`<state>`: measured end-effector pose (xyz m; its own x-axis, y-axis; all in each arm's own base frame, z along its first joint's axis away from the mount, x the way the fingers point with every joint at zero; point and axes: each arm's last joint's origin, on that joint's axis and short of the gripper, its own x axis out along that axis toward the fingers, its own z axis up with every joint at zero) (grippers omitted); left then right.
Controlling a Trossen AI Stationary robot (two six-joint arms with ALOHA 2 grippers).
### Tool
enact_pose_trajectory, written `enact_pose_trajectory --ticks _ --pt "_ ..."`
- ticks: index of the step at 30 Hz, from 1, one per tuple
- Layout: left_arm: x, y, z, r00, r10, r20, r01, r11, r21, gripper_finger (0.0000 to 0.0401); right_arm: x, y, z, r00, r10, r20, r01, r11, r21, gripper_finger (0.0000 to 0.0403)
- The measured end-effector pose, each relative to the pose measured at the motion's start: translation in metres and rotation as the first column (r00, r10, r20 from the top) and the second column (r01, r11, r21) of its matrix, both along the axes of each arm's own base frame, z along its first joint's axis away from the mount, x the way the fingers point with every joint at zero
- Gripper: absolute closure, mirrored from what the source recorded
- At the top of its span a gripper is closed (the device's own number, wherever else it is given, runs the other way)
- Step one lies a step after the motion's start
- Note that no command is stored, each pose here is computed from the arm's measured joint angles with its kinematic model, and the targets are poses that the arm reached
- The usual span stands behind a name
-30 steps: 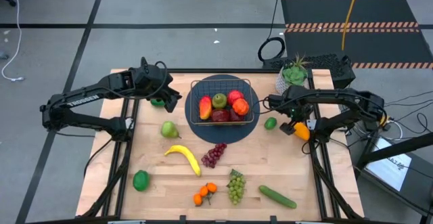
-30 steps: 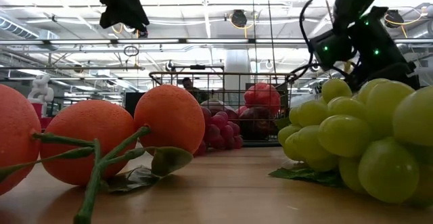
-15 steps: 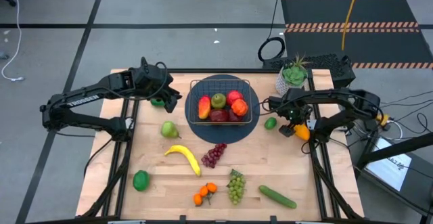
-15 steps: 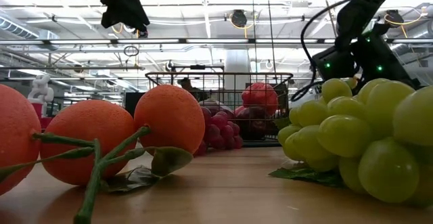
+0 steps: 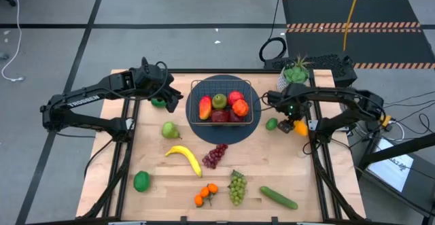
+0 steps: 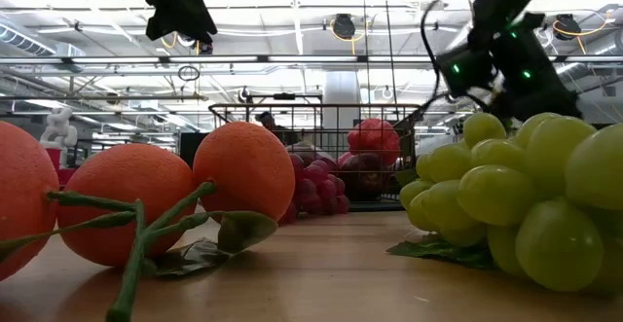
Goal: Build produce basket
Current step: Put the yellow mango into the wire basket
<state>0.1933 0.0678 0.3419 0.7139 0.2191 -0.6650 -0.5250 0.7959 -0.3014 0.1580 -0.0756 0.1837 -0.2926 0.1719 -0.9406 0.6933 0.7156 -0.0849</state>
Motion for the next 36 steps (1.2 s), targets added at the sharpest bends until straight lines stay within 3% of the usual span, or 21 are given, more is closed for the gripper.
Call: enact_pose_trajectory --ticks 12,15,19,22,26,31,36 --pt "0.0 0.0 0.001 0.999 0.048 0.022 -0.047 0.998 -0.05 0.0295 0.027 -0.018 0.071 0.981 0.003 0.195 0.022 0.992 -0.125 0.0149" --pt "0.0 0.0 0.001 0.998 0.058 0.025 -0.057 0.997 -0.061 0.0295 0.039 -0.024 0.087 0.949 0.013 0.315 0.045 0.984 -0.175 0.0149" --pt "0.0 0.0 0.001 0.996 0.084 0.031 -0.081 0.993 -0.088 0.0295 0.056 -0.032 0.11 0.86 0.046 0.507 0.073 0.975 -0.212 0.0149" --pt "0.001 0.0 0.001 0.994 0.106 0.038 -0.101 0.989 -0.111 0.0295 0.069 -0.036 0.123 0.762 0.049 0.646 0.103 0.975 -0.196 0.0149" --pt "0.002 0.001 0.002 0.99 0.125 0.06 -0.117 0.986 -0.12 0.0295 0.083 -0.039 0.136 0.586 0.026 0.81 0.133 0.983 -0.127 0.0149" --pt "0.002 0.001 0.002 0.988 0.14 0.063 -0.13 0.982 -0.134 0.0295 0.102 -0.044 0.155 0.319 0.0 0.948 0.155 0.987 -0.052 0.0149" --pt "0.002 0.001 0.002 0.986 0.155 0.067 -0.144 0.978 -0.152 0.0295 0.116 -0.051 0.183 0.024 0.074 0.997 0.179 0.981 -0.077 0.0149"
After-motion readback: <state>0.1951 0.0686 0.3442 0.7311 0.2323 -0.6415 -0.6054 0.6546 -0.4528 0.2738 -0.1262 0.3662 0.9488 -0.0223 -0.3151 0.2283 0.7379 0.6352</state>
